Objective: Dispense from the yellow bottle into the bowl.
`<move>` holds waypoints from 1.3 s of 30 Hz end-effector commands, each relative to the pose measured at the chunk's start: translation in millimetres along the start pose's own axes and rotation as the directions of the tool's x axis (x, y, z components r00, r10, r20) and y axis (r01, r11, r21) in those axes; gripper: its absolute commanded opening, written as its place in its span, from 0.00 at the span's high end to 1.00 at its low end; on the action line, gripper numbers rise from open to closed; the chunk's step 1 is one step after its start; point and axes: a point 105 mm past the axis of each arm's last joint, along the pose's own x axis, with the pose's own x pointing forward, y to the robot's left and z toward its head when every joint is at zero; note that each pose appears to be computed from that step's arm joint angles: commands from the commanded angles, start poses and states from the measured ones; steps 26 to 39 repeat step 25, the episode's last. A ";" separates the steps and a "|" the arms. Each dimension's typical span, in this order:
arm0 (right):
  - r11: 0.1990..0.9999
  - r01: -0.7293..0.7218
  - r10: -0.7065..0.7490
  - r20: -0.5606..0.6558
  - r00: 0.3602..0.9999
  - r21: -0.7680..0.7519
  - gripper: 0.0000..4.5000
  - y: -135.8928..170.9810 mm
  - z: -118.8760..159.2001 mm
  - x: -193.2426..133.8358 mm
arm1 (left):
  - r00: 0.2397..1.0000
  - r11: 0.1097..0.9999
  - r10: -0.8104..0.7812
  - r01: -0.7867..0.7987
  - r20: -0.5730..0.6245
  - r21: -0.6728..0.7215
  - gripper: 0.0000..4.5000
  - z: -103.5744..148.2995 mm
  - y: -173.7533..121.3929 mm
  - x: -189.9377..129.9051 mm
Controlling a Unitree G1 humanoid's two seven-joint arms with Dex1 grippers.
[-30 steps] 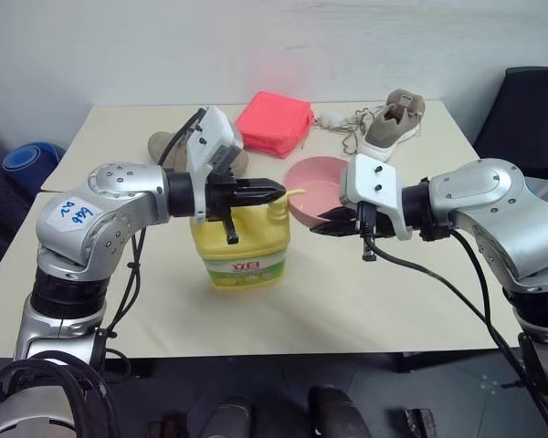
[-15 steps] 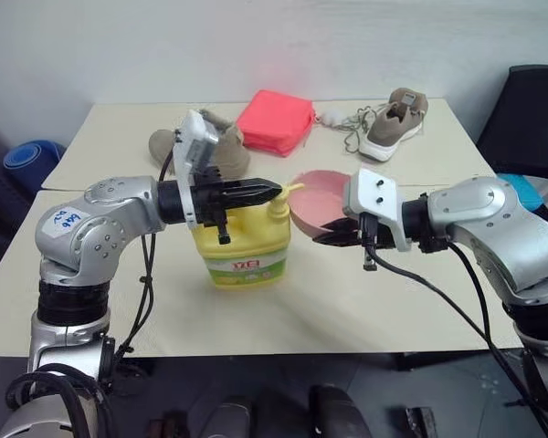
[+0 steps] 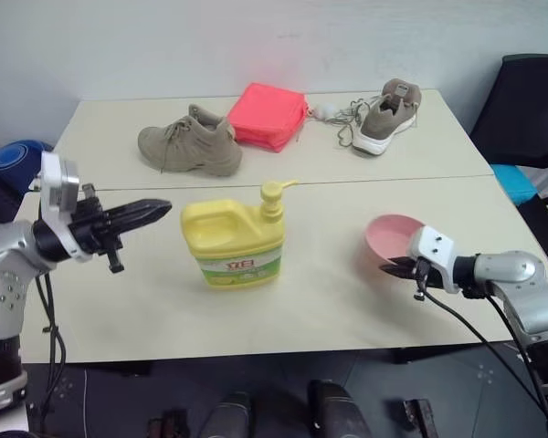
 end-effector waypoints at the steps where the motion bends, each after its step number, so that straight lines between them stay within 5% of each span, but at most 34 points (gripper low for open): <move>1: 0.997 0.068 -0.066 0.076 0.995 -0.021 1.00 -7.1 -13.6 -7.9 | 0.994 0.992 0.110 -0.108 -0.025 0.069 0.91 -16.9 2.0 -19.9; 2: 0.998 0.063 -0.063 0.108 0.992 0.002 1.00 -5.4 -15.1 -8.9 | 0.992 0.990 0.118 -0.113 -0.053 0.083 0.87 -26.1 -1.0 -22.6; 9: 0.991 0.124 -0.099 0.377 0.921 -0.045 0.49 -0.8 19.3 -37.7 | 0.985 0.991 0.123 -0.117 -0.118 0.057 0.39 -75.1 -28.8 -36.1; 14: 0.995 0.080 -0.037 0.495 0.868 -0.065 0.09 38.9 52.7 -52.2 | 0.977 0.989 0.117 -0.098 -0.178 0.111 0.04 -101.1 -44.8 -44.4; 15: 0.996 0.062 -0.019 0.501 0.865 -0.071 0.01 51.8 55.2 -53.5 | 0.974 0.987 0.125 -0.103 -0.188 0.123 0.04 -105.0 -45.8 -45.3; 22: 0.998 0.011 0.016 0.436 0.900 -0.059 0.00 108.8 31.1 -54.4 | 0.961 0.972 0.155 -0.106 -0.231 0.212 0.04 -127.5 -54.4 -46.6; 39: 0.997 0.059 -0.031 0.425 0.905 -0.051 0.00 108.1 24.1 -55.4 | 0.964 0.968 0.162 -0.112 -0.213 0.226 0.04 -132.4 -58.2 -41.6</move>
